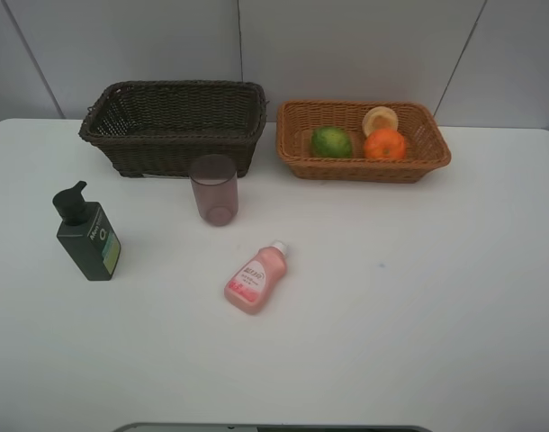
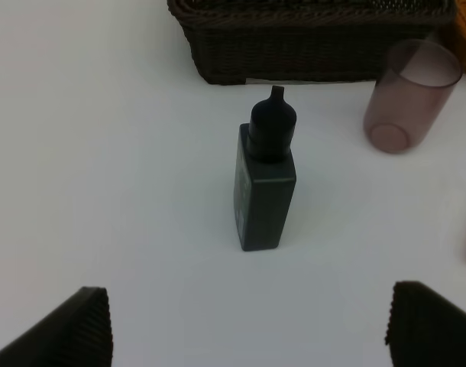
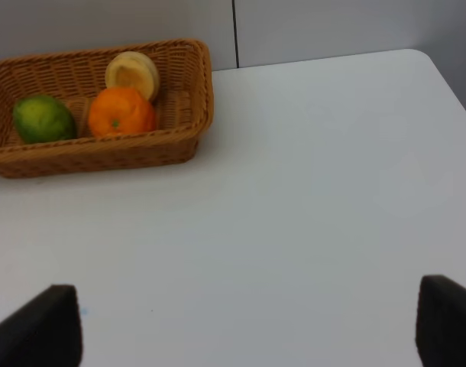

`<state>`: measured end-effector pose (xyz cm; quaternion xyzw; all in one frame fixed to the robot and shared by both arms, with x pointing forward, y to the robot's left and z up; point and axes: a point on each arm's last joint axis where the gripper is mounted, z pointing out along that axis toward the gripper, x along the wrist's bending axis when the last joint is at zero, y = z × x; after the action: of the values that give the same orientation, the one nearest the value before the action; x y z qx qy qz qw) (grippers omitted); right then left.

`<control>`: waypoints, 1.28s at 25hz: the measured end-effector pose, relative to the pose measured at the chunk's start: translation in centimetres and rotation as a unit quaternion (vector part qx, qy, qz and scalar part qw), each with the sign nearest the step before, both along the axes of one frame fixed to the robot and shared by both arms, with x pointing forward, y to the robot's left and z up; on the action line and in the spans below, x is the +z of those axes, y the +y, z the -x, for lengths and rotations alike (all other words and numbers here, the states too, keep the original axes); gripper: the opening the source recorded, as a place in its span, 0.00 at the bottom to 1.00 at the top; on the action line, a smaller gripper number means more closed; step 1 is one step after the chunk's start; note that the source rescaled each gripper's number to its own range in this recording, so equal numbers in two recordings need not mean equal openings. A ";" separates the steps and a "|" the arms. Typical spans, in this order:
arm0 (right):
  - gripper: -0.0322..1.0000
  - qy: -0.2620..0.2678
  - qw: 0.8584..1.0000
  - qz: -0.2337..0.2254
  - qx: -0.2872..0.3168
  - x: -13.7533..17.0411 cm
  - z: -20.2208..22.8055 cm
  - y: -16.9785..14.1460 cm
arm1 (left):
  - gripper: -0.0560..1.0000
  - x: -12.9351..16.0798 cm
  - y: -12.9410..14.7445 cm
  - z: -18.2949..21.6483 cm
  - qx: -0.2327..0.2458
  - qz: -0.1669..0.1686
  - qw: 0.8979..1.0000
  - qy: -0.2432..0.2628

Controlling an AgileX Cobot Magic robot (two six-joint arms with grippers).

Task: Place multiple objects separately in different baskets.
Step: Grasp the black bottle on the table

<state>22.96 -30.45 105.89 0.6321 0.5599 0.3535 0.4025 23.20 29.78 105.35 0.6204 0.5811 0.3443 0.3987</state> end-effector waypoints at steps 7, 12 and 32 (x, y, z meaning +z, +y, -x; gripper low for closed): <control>0.90 0.000 1.000 -0.001 0.000 0.0 0.0 0.0 | 0.93 0.0 0.0 0.0 0.000 0.000 1.000 0.000; 0.90 0.000 1.000 -0.001 0.000 0.0 0.0 0.0 | 0.93 0.0 0.0 0.0 0.000 0.000 1.000 0.000; 0.90 0.000 1.000 -0.001 -0.001 0.0 0.0 0.0 | 0.93 4.0 -0.4 -6.8 0.001 -0.006 0.994 0.113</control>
<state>22.96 -30.45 105.89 0.6330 0.5589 0.3541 0.4019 30.02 29.40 109.38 0.6570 0.6212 0.2756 0.3263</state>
